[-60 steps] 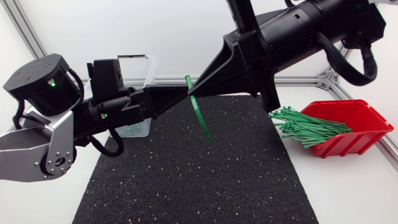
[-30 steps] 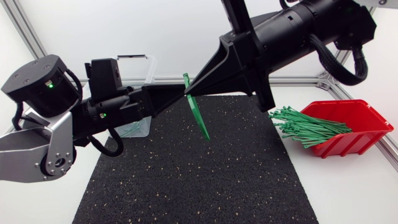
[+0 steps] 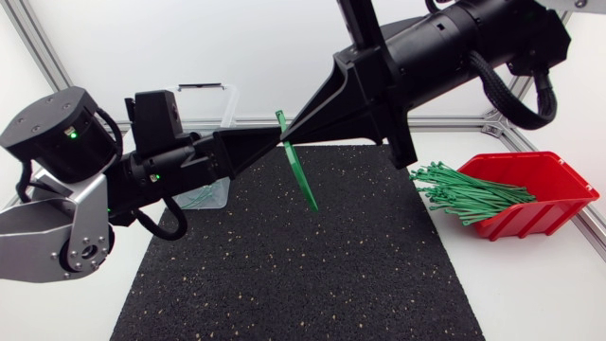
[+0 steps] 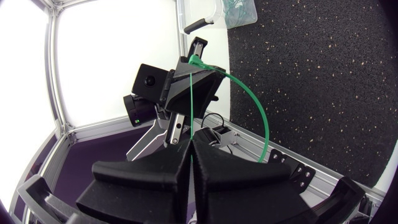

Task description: Take a green cable tie from the red box, thread the tail through the head to close it, then place it in the transparent bin on the left.

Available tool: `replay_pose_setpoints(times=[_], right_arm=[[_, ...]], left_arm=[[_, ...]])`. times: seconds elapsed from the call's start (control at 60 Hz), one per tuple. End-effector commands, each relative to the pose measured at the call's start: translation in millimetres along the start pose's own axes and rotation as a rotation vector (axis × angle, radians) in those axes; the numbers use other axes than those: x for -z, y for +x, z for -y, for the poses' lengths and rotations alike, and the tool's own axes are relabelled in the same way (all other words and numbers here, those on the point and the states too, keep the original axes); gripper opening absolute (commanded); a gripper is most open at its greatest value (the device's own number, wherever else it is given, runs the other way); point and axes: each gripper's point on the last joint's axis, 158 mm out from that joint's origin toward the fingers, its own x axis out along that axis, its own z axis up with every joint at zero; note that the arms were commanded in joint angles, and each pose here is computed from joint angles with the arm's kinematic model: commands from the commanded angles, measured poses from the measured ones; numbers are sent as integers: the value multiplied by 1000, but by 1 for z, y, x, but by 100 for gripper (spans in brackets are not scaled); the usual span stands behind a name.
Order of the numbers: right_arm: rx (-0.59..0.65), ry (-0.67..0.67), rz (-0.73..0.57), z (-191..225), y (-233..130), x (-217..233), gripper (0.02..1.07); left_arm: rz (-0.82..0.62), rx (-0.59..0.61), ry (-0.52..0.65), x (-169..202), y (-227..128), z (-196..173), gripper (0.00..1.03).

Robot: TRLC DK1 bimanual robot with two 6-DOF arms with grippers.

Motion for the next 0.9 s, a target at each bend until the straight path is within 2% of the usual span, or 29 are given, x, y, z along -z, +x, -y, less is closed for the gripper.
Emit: replay_pose_setpoints(times=[0.0, 0.883], right_arm=[[0, 53, -3, 6, 2, -3, 7], [-9, 58, 7, 7, 1, -5, 7]], left_arm=[[11, 4, -13, 1, -5, 5, 3], [13, 27, 0, 3, -2, 17, 3]])
